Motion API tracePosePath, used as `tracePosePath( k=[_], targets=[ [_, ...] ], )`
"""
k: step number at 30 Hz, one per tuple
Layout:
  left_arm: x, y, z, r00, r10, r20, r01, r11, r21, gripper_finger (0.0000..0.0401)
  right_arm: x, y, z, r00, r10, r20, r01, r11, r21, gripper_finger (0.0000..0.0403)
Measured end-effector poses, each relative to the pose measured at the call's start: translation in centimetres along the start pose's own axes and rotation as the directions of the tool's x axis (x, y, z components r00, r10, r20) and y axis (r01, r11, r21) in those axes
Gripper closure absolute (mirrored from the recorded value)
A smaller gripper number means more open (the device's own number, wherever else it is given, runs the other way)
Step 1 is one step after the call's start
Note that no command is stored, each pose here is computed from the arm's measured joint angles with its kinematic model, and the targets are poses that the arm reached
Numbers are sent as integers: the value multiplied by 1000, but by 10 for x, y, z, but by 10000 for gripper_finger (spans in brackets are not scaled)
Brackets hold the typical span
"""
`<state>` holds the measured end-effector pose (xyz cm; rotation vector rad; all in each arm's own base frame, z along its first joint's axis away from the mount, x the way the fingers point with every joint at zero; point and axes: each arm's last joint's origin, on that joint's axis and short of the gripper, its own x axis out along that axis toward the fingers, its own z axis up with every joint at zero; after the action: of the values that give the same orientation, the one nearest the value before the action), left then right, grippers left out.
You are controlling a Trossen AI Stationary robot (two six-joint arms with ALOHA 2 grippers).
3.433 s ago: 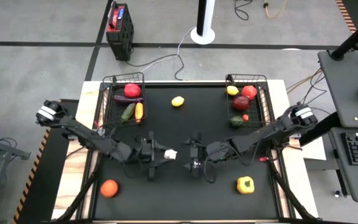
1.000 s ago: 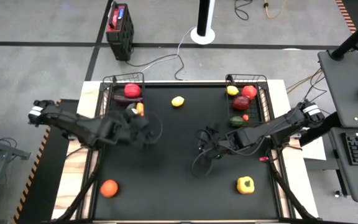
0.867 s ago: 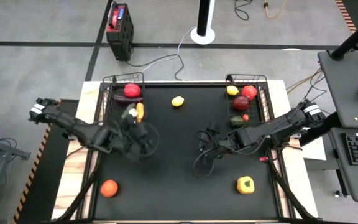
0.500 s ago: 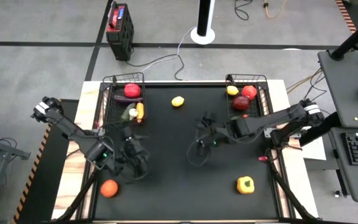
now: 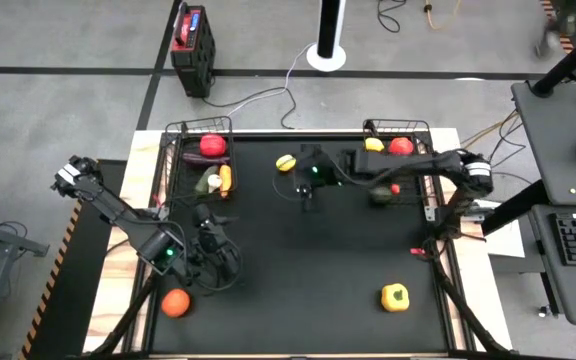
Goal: Sort produce into baskets
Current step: Put the yellow lemon into the right wire basket
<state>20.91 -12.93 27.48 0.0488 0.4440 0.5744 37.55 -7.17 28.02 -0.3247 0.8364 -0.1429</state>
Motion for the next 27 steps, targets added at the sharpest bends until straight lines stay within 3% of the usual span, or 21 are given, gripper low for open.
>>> tracePosePath(
  k=[9,13,27],
  targets=[
    [0,6,-5,998,58,-3,-58,998,21,127,67,-50,-25,989,-40,-142,50,996,70,81],
    [0,7,-5,998,62,-7,-62,998,21,128,92,-62,-34,985,-7,-172,24,995,99,78],
    [0,9,-8,997,71,-14,-70,997,41,128,134,-90,-42,967,69,-245,-37,991,132,78]
  ],
)
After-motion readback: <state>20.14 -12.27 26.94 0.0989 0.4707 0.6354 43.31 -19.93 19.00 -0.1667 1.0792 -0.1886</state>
